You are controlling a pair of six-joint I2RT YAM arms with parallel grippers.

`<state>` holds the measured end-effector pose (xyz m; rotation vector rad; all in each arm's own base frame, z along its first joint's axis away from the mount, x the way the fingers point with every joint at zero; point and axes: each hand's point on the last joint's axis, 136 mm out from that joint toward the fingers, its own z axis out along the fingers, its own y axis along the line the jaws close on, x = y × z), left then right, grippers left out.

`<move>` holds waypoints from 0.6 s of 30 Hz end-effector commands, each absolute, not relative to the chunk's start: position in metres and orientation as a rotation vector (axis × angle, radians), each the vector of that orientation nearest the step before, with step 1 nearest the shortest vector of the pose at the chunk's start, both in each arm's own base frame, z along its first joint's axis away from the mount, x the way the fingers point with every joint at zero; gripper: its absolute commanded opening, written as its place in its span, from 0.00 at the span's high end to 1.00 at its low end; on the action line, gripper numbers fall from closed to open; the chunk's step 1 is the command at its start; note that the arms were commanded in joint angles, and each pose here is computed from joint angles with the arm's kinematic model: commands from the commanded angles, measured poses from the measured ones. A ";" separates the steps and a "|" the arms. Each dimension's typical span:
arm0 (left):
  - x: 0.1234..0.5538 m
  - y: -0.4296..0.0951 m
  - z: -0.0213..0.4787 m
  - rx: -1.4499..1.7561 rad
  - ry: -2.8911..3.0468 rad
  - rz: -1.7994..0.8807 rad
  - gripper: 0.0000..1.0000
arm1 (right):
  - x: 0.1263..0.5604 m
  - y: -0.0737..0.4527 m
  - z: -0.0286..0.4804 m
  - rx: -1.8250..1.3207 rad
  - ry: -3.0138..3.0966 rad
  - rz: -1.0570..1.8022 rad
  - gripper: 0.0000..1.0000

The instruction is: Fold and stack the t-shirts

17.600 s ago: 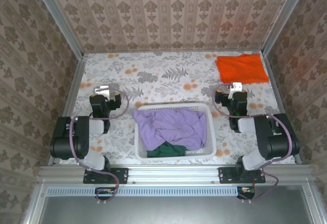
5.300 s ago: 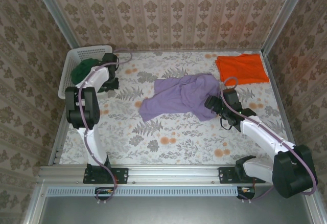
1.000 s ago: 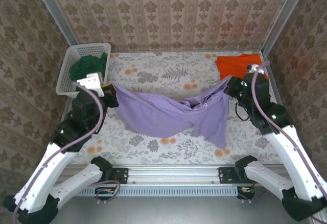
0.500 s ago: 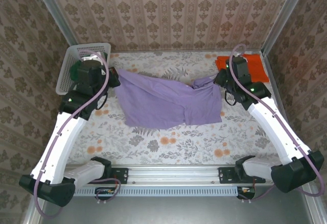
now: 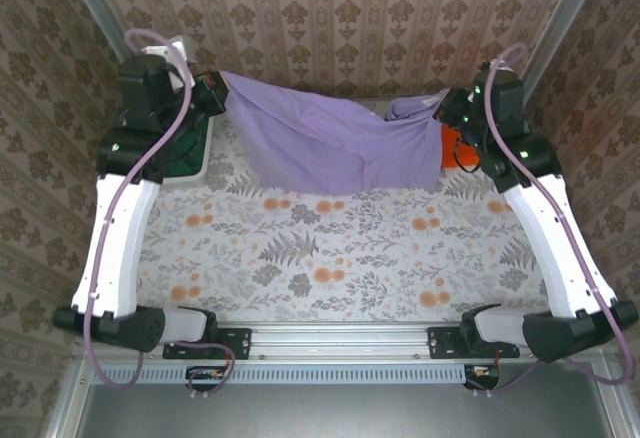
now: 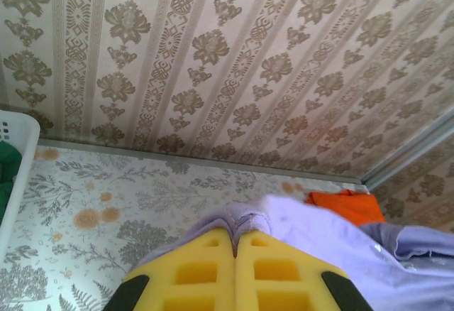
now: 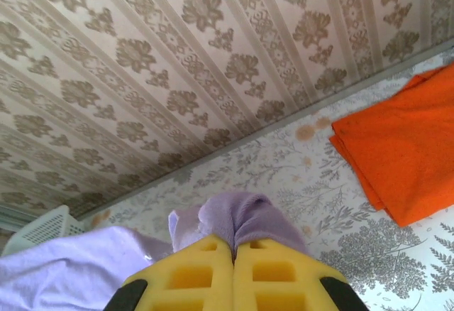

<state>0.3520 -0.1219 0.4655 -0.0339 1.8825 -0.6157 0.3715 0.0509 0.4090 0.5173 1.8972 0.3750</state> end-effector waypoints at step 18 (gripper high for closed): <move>0.275 -0.100 0.270 -0.211 2.286 -0.598 0.35 | 0.383 0.048 0.209 0.494 2.496 0.077 0.71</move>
